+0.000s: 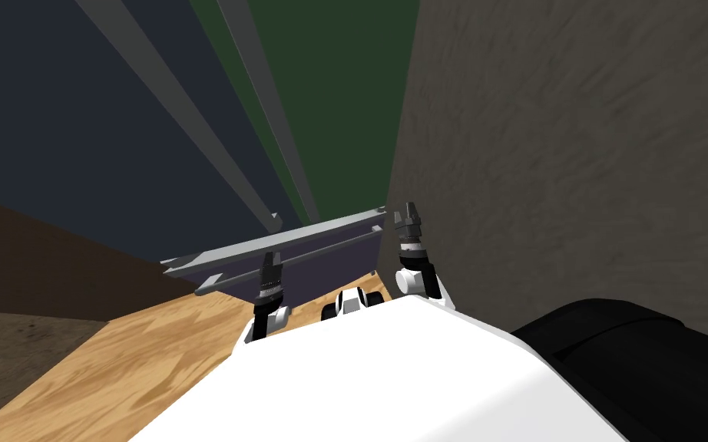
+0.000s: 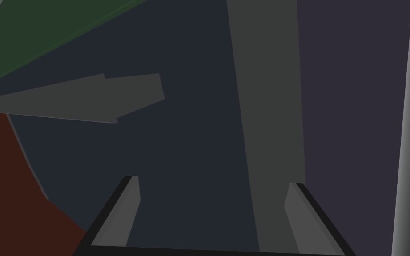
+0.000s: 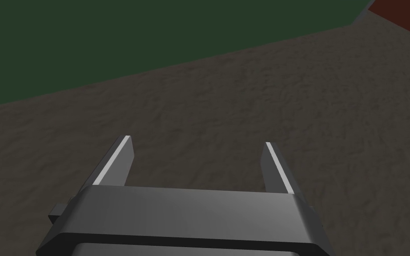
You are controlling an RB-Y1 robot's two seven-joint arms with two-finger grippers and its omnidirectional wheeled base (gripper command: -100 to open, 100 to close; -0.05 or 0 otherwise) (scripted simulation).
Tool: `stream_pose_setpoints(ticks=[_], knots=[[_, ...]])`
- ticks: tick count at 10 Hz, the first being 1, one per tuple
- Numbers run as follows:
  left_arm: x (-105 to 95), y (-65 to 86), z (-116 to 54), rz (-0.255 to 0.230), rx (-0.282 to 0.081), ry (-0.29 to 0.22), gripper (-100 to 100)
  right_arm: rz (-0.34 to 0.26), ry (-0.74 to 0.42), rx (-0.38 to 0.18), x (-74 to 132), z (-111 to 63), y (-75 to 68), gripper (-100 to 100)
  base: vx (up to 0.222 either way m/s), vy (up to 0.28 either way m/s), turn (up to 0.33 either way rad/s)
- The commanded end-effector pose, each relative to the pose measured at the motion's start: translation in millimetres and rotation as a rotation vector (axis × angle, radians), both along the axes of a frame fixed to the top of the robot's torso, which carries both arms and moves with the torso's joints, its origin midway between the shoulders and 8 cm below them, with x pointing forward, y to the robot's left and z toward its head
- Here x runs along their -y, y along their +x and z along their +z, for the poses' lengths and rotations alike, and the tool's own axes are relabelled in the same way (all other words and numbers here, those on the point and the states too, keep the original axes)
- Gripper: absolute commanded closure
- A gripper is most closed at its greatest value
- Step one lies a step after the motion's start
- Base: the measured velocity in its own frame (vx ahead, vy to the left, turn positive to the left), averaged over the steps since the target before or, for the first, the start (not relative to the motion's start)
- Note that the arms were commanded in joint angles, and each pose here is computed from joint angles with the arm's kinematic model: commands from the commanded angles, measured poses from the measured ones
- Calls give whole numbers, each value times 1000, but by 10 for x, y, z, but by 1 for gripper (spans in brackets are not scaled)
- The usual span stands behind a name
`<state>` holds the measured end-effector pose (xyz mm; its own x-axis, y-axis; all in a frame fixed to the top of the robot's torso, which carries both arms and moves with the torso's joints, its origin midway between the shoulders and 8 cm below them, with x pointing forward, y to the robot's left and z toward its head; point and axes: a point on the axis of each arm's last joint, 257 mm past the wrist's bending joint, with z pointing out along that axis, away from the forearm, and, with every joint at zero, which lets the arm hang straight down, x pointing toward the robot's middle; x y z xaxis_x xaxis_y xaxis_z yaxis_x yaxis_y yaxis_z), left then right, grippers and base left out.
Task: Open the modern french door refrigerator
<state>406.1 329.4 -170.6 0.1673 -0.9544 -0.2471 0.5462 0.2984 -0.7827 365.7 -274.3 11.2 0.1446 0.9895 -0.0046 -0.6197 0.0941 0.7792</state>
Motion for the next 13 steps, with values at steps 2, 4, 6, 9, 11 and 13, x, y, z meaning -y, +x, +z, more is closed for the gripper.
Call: stream_pose_setpoints(ticks=[2,4,6,9,11,13], knots=[[37,-30,-302,1,-61,-18,-100,0,0,0,0,0,0,0,8,-15,8],[38,-35,-394,2,-68,-24,-100,0,0,0,0,0,0,0,4,-27,14],[55,-36,-423,0,-62,-30,-100,0,0,0,0,0,0,0,8,-12,13],[60,-49,-566,3,-82,-42,-100,0,0,0,0,0,0,0,10,-18,24],[80,-58,-645,3,-89,-52,-100,0,0,0,0,0,0,0,8,-21,17],[108,-67,-721,3,-95,-65,-100,0,0,0,0,0,0,0,-1,-11,10]])
